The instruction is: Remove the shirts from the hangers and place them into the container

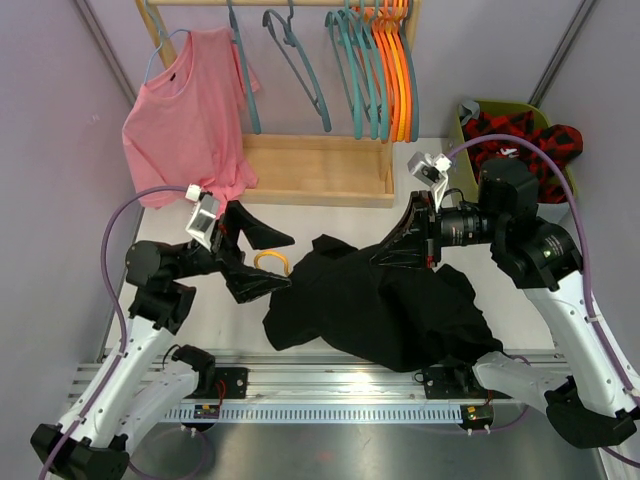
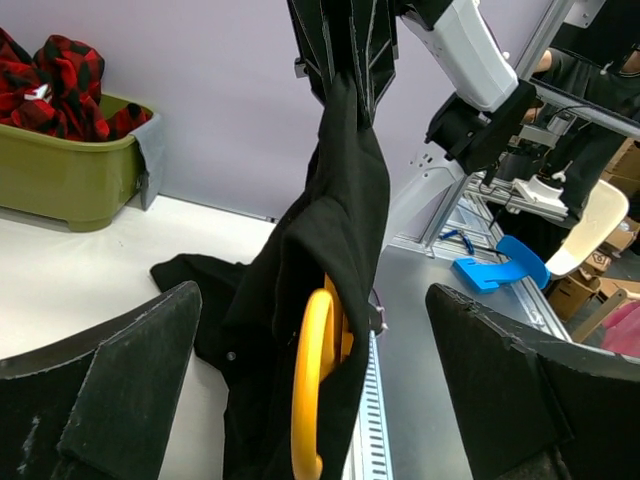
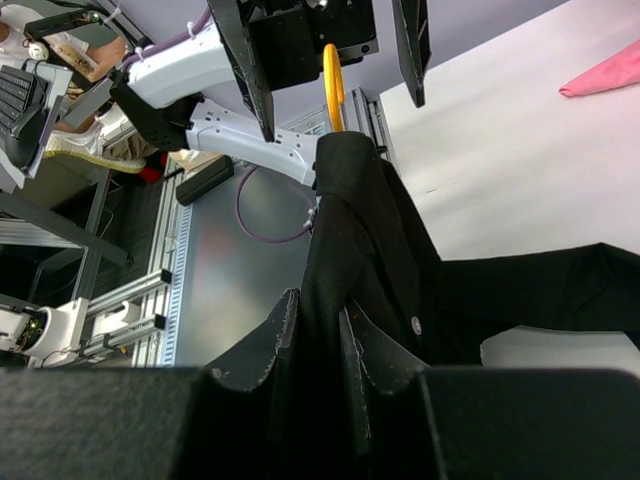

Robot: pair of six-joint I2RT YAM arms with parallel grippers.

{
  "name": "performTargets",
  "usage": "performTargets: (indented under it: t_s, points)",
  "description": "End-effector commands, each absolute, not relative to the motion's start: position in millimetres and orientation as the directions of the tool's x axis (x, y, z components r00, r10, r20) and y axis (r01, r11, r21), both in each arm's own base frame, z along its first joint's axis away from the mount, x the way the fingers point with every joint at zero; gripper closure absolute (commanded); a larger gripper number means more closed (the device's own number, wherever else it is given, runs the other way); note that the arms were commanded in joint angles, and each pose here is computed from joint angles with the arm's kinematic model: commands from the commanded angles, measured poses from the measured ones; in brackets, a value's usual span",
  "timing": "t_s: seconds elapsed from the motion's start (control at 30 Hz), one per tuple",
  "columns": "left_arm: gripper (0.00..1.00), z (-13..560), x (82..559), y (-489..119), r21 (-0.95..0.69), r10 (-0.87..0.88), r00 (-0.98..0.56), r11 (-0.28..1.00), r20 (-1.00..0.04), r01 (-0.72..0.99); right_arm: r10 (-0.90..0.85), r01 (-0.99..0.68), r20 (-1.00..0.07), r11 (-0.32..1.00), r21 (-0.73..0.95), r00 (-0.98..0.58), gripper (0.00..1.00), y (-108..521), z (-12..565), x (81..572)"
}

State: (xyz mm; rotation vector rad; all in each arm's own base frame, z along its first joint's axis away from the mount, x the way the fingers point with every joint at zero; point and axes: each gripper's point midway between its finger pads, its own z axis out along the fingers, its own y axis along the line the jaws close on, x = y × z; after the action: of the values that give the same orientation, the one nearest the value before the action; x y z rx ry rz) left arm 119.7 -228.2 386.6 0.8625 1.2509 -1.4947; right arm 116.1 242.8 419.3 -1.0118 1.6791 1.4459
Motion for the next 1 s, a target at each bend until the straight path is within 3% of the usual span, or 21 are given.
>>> performTargets:
  t_s: [0.0,0.07,0.1,0.2,0.23,0.3,0.53,0.57,0.73,0.8,0.97]
  points:
    - [0.03,408,119,-229,-0.212,-0.279,-0.203,0.001,-0.938,0.977,-0.078,-0.918,-0.915,0.06,0.391,-0.395,1.0,247,437,117]
    - [0.19,408,118,-230,-0.204,-0.277,-0.196,-0.001,-0.941,0.979,-0.075,-0.919,-0.917,0.064,0.389,-0.393,1.0,248,438,118]
    - [0.39,408,117,-230,-0.202,-0.274,-0.195,-0.003,-0.942,0.979,-0.071,-0.92,-0.918,0.069,0.386,-0.391,1.0,247,439,119]
    - [0.62,407,115,-230,-0.196,-0.263,-0.192,-0.01,-0.945,0.98,-0.065,-0.922,-0.92,0.074,0.381,-0.386,1.0,248,440,120]
    - [0.8,406,114,-230,-0.19,-0.259,-0.186,-0.012,-0.948,0.982,-0.064,-0.92,-0.919,0.074,0.384,-0.389,1.0,248,440,120]
    - [1.0,406,113,-229,-0.193,-0.262,-0.186,-0.001,-0.947,0.981,-0.061,-0.921,-0.92,0.071,0.383,-0.387,1.0,248,441,120]
    - [1.0,410,117,-227,-0.179,-0.283,-0.161,0.039,-0.945,0.983,-0.059,-0.92,-0.92,0.079,0.383,-0.388,0.98,248,440,121]
    - [1.0,410,118,-226,-0.187,-0.28,-0.166,0.047,-0.945,0.981,-0.058,-0.922,-0.922,0.084,0.377,-0.382,0.66,248,440,121]
    - [1.0,416,119,-223,-0.14,-0.248,-0.111,0.102,-0.962,0.985,-0.071,-0.928,-0.933,0.154,0.339,-0.353,0.26,240,431,125]
    - [1.0,412,120,-220,-0.127,-0.213,-0.095,0.141,-0.972,0.982,-0.087,-0.927,-0.934,0.181,0.328,-0.347,0.19,236,425,125]
    - [1.0,425,114,-208,-0.09,-0.177,-0.051,0.22,-0.983,0.971,-0.13,-0.92,-0.925,0.22,0.325,-0.358,0.18,231,402,126]
